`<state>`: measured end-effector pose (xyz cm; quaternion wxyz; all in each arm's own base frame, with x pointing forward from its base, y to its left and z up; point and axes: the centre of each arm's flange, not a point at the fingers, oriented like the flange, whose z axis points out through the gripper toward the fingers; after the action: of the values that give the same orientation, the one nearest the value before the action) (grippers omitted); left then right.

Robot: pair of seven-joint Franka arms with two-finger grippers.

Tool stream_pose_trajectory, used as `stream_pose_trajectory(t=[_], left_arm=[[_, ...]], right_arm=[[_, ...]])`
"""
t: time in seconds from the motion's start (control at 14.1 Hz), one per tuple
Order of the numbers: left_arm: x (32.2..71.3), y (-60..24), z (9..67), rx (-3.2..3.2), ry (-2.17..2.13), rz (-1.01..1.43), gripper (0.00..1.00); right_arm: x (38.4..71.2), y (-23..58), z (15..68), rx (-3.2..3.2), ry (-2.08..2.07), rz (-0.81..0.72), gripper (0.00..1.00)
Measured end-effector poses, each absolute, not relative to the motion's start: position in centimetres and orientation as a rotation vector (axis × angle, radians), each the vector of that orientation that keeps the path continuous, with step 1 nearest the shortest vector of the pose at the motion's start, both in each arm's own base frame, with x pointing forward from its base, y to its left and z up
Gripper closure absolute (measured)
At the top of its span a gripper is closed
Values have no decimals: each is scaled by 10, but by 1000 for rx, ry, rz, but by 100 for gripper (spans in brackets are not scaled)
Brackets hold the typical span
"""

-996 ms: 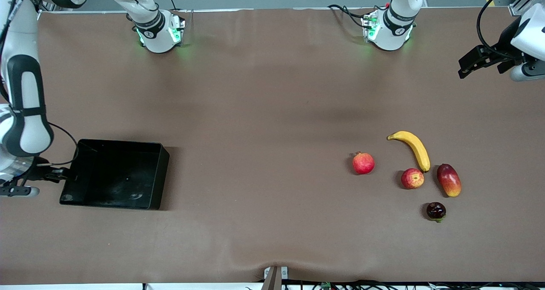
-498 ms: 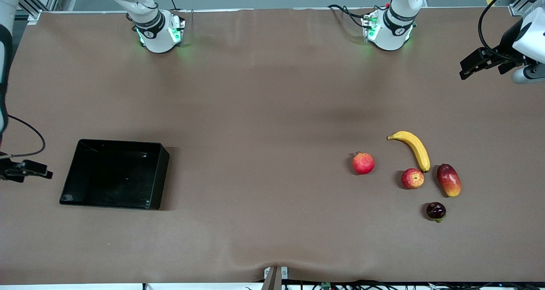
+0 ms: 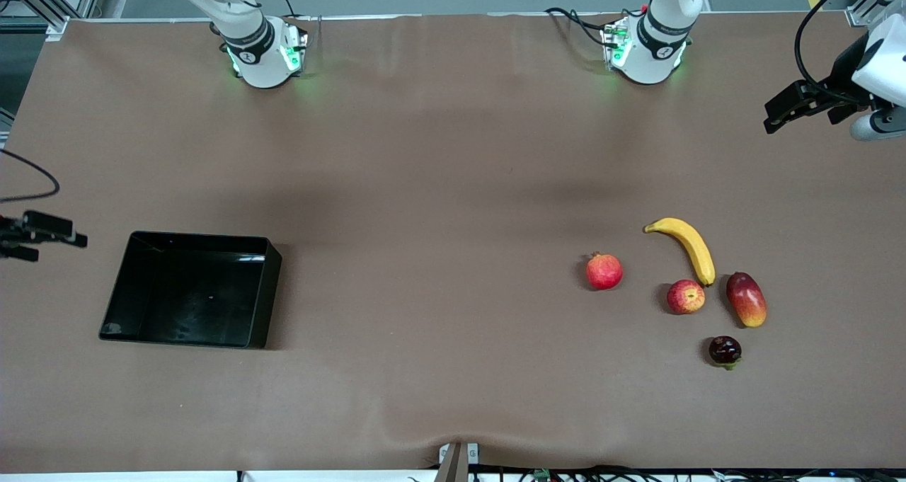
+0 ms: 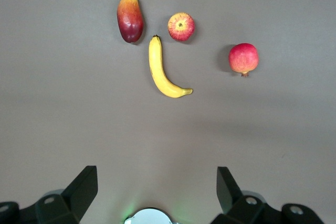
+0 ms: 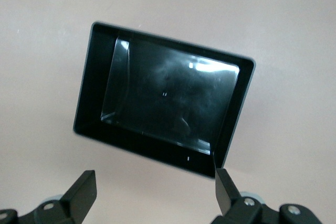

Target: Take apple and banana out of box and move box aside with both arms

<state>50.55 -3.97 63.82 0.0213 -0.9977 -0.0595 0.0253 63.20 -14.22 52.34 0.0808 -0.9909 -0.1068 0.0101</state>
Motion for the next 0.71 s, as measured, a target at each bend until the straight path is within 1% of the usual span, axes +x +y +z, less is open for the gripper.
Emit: stream_pose_trajectory(t=[0.36, 0.5, 0.71], left_arm=[[506, -39, 637, -3092, -186, 83, 0], [506, -39, 636, -3092, -186, 84, 0], [506, -39, 636, -3092, -186, 88, 0]], right_arm=[[609, -99, 568, -3001, -315, 103, 0], [601, -84, 587, -3022, -287, 96, 0], [578, -67, 619, -3020, -219, 84, 0]])
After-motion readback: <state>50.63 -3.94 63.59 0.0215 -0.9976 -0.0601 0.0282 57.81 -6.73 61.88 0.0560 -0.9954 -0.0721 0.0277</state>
